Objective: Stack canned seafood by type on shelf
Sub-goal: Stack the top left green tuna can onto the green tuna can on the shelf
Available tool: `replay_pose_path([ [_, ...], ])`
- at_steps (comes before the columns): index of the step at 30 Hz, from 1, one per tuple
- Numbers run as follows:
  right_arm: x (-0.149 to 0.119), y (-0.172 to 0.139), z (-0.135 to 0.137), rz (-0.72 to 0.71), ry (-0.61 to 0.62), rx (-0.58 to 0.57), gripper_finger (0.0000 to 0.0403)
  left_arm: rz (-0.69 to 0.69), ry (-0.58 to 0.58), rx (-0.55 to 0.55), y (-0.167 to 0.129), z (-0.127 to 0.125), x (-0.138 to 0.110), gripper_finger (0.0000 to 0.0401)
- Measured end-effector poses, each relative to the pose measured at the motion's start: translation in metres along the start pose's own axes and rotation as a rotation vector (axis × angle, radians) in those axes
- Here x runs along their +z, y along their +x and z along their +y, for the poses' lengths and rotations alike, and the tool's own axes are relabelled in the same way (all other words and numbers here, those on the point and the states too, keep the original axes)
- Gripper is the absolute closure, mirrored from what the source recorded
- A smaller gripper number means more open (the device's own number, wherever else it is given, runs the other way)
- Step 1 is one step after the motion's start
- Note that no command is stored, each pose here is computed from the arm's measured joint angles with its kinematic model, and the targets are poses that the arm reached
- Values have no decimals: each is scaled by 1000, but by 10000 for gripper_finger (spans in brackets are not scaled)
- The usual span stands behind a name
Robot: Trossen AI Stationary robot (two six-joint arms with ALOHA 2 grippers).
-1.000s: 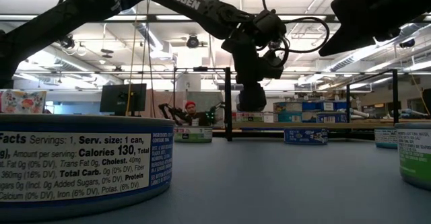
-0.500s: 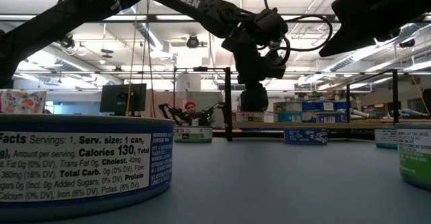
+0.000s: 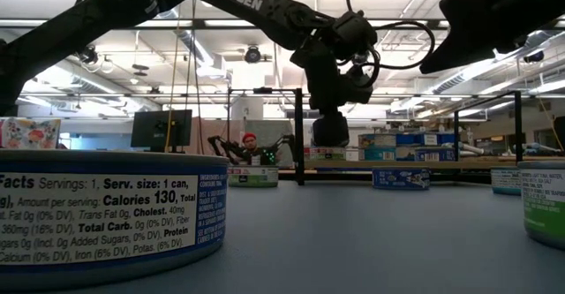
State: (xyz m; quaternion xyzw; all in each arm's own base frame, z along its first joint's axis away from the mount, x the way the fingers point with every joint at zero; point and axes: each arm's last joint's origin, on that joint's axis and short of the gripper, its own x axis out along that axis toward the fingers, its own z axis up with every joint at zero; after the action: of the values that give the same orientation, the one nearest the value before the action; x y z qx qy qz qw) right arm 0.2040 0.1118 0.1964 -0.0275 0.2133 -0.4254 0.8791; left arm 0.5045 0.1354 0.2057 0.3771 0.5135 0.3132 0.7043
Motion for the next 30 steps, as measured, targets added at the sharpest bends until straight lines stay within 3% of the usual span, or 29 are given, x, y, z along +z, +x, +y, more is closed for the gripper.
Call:
replay_pose_path([
  [30,-1,-1,0,14,-1,7,402,27,53,-22,-2,7,-3,152],
])
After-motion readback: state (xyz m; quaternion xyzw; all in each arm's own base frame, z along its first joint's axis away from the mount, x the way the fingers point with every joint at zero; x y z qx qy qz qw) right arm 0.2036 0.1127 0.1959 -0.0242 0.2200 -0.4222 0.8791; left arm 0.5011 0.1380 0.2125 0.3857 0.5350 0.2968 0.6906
